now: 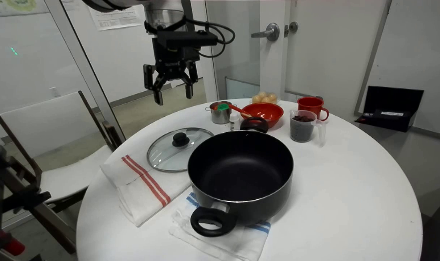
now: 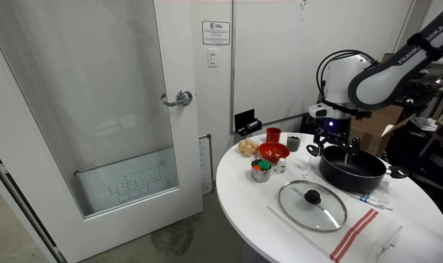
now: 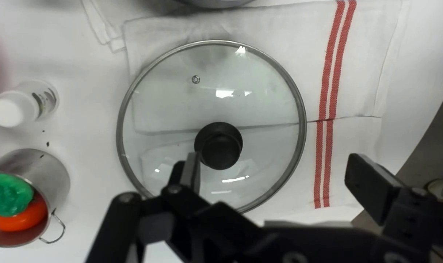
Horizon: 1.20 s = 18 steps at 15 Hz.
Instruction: Put the glass lid on the black pot.
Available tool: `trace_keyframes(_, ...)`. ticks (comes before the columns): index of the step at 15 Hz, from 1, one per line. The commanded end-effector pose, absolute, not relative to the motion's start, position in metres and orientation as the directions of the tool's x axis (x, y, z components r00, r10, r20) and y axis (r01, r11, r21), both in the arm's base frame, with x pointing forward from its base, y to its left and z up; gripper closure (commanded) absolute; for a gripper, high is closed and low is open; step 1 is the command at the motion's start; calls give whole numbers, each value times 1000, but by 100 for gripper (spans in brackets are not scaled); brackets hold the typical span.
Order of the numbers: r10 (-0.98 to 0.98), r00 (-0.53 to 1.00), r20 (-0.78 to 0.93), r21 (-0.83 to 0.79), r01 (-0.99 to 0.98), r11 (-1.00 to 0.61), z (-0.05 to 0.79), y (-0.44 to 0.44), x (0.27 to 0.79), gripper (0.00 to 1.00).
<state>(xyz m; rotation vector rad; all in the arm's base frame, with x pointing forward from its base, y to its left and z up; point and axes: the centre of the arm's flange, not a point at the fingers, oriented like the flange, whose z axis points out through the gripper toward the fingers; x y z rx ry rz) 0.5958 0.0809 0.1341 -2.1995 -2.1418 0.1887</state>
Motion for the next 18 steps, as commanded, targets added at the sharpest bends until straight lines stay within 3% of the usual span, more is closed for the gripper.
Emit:
trace_keyframes(1, 999, 24, -42, -132, 991, -29, 134, 81, 596, 0)
trace_keyframes(18, 995, -26, 92, -93, 995, 35, 44, 114, 591, 0)
